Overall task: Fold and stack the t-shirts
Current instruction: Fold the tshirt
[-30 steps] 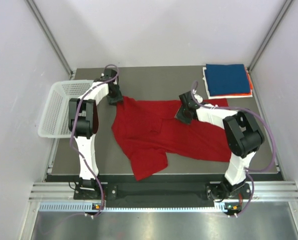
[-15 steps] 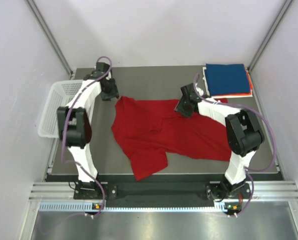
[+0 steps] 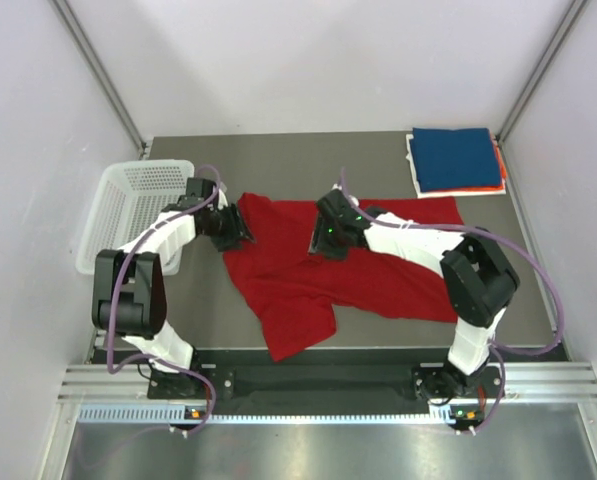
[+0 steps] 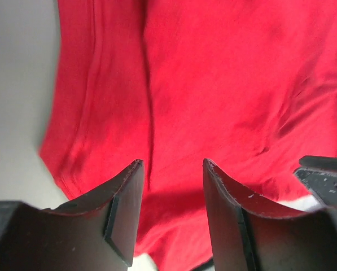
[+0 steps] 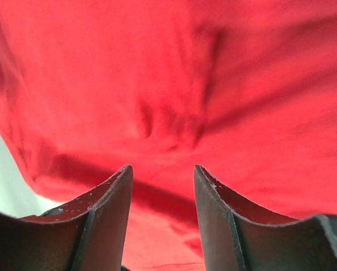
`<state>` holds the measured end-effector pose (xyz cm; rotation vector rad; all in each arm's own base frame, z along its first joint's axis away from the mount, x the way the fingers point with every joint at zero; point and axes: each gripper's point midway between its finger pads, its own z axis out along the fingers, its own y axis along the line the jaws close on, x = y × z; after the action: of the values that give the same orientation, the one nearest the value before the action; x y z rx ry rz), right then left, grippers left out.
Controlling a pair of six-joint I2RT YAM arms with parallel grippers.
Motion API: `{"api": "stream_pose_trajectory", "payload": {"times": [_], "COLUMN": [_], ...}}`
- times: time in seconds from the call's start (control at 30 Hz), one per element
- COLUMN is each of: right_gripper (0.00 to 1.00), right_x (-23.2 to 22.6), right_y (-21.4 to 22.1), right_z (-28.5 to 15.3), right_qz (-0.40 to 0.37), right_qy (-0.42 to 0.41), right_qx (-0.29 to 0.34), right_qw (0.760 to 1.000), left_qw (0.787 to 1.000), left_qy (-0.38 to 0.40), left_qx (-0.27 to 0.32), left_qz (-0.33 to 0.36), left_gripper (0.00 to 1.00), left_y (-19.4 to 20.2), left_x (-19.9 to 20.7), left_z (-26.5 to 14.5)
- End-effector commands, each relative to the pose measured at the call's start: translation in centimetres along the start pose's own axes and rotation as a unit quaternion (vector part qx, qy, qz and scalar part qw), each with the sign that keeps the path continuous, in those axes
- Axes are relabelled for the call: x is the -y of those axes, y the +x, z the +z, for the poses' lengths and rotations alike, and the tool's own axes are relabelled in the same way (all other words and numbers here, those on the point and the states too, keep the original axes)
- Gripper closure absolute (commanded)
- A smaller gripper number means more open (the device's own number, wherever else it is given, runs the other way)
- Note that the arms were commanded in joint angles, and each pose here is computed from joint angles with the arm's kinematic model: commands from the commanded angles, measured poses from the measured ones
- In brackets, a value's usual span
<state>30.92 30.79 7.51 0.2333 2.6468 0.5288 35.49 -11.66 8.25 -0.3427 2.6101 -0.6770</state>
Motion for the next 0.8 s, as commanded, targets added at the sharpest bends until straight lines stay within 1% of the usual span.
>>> {"api": "stream_pose_trajectory", "payload": {"times": [0.0,0.03,0.27,0.53,0.77], "right_gripper": [0.52,0.53,0.58,0.63,0.64], "right_x": [-2.0,-1.8,-0.4,-0.1,0.7], "right_y": [0.6,0.8,0.7,0.6,0.7], "right_z": [0.3,0.5,1.6,2.9,3.4], "right_qz": [0.003,0.001,-0.009,-0.006,-0.001], "right_qy": [-0.001,0.005,0.029,0.034,0.047], "right_qx": [0.006,0.008,0.024,0.030,0.035], "right_qw": [1.000,1.000,0.999,0.999,0.998], "left_qw": [0.998,0.999,0.999,1.000,1.000], "left_qy": [0.050,0.045,0.043,0.009,-0.026], "left_qx": [0.024,0.013,-0.002,-0.007,-0.001], "left_qz": [0.000,-0.003,-0.010,-0.004,-0.004], "left_gripper": [0.49,0.49,0.51,0.53,0.54], "left_y": [-0.2,1.0,4.6,6.5,7.2], "left_x": [2.1,1.5,1.0,0.3,-0.7], "left_z": [-0.5,-0.2,0.3,1.4,2.1]}}
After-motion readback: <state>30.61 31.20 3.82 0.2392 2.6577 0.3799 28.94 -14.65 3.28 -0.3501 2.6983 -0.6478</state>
